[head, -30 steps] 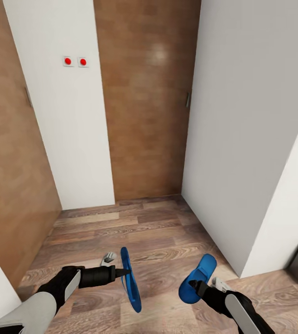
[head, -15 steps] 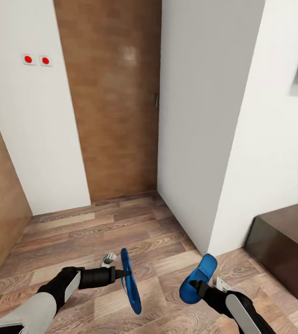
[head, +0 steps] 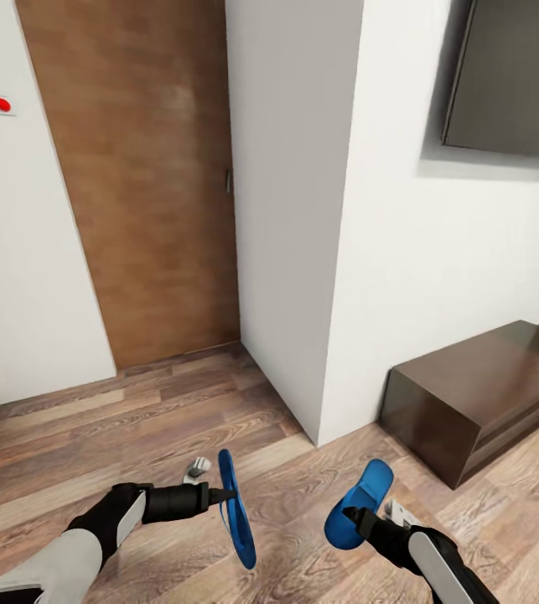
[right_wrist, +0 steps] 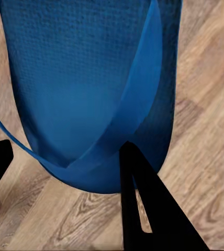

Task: In the bedroom, move the book from the bed onto either nightstand, and place the two sandals side by side next to the bed.

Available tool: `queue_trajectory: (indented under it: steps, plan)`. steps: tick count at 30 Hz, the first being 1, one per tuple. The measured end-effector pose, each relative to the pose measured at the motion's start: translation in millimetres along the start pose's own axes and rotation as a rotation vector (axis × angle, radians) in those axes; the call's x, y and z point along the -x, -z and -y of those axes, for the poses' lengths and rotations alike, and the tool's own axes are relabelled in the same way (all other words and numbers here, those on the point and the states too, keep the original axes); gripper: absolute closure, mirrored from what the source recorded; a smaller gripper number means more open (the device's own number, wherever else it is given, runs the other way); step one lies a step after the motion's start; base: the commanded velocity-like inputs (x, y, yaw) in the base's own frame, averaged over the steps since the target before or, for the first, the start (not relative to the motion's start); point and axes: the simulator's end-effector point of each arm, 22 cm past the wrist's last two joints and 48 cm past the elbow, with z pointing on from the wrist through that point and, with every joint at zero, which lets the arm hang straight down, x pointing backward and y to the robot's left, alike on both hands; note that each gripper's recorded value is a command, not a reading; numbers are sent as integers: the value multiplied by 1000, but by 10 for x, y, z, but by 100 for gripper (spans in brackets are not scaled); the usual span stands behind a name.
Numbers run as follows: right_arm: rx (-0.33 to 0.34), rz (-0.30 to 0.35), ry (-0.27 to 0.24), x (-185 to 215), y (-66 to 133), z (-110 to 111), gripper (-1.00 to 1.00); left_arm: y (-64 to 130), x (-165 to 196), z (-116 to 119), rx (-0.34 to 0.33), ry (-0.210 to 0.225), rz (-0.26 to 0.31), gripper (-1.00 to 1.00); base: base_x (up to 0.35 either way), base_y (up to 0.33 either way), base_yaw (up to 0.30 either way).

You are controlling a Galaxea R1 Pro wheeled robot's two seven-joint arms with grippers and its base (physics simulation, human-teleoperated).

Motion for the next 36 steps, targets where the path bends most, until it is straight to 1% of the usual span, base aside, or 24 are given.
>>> queue_trajectory:
  steps: [5,16,23,30,36]
  plan:
    - [-1,1,-1,4,1,5,100,0,2,-2,1,0,0,100,-202,-112,-273]
    - [-2,1,0,5,2,8,100,1,0,-2,1,1,-1,100,-161,-15,-273]
    - [-5,1,-2,1,-1,21,100,2,2,0,1,2,0,100,-34,-1,-273]
    - [-14,-8,-10,-39,-19,79,100,2,2,-1,1,2,0,100,-4,0,-273]
    - [5,-10,-11,-47,-23,43,100,2,2,-2,2,2,0,100,-1,0,-273]
